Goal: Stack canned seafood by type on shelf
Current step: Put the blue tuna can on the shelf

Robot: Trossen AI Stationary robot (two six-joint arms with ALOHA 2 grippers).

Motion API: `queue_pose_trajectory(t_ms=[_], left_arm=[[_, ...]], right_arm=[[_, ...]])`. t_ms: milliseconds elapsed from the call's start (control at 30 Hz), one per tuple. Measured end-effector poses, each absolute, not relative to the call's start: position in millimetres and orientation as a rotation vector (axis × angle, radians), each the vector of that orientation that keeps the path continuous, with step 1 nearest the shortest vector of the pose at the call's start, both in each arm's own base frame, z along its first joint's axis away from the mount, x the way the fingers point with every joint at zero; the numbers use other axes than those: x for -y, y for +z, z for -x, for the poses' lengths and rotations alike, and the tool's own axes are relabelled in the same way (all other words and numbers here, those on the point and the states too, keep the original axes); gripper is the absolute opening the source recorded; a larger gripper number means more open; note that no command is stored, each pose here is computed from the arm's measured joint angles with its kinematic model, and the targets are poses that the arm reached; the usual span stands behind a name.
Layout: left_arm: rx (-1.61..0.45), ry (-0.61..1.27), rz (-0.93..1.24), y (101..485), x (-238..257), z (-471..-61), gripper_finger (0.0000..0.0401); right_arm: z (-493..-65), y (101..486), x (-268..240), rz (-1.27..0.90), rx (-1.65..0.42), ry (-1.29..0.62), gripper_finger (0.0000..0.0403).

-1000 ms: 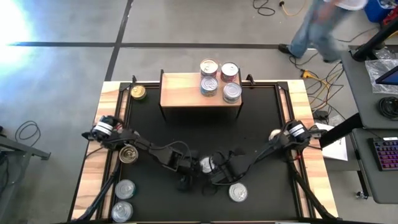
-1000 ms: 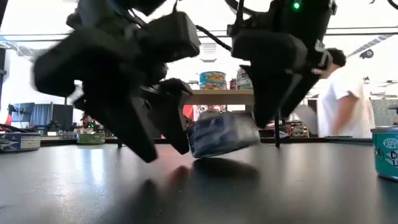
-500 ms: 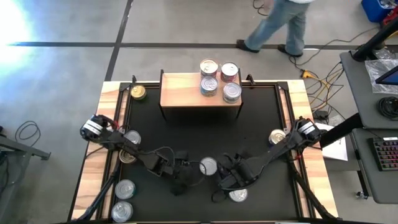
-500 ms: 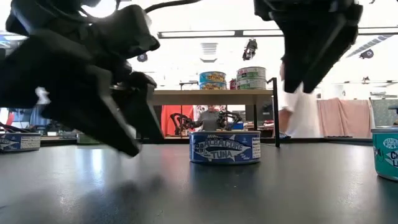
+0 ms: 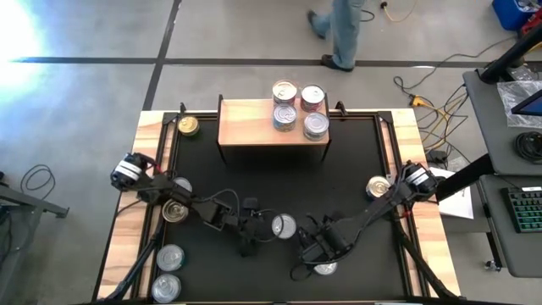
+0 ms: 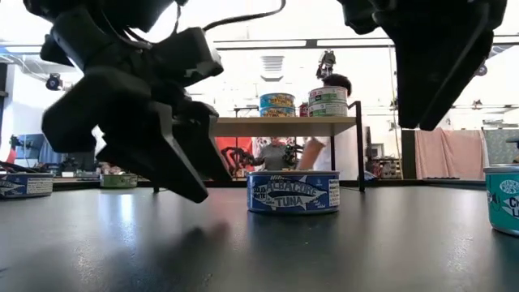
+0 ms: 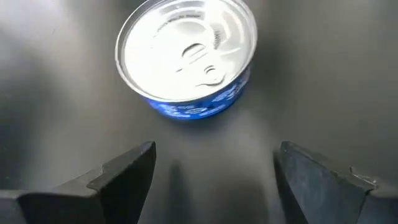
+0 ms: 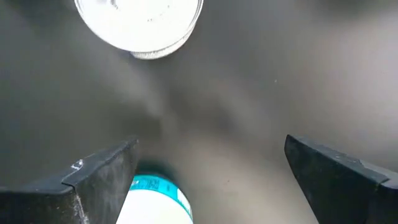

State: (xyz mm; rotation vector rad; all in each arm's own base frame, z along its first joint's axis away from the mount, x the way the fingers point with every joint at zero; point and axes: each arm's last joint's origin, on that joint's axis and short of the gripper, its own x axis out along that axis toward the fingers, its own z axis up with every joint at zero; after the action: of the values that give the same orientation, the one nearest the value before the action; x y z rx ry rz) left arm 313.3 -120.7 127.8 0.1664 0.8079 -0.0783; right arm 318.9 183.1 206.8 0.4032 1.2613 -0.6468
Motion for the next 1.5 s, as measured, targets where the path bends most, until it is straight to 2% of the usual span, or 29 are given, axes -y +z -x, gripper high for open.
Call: queue_pose_trajectory(t_ms=[400, 733, 1000, 1233, 1500], left_arm=[[-0.925, -0.123, -0.102, 110, 92, -326, 0.0328], [-0.654, -0.134, -0.160, 117, 93, -344, 0.0328], [-0.677, -0.135, -0.191, 101, 93, -352, 0.0328], [-0.681, -0.136, -0.161, 103, 97, -360, 0.0328], [-0.817, -0.129, -0.185, 106, 99, -373, 0.0377]], right_arm=[[-319, 206, -182, -0.423, -1.349, -0.580, 0.0394], [-325, 199, -169, -0.418, -1.353, -0.581, 0.0394], [-326, 174, -148, -0.431, -1.363, -0.620, 0.0394], [-322, 160, -144, -0.436, -1.394, -0.597, 0.0394], [-322, 157, -145, -0.420, -1.407, -0.538, 0.0394]])
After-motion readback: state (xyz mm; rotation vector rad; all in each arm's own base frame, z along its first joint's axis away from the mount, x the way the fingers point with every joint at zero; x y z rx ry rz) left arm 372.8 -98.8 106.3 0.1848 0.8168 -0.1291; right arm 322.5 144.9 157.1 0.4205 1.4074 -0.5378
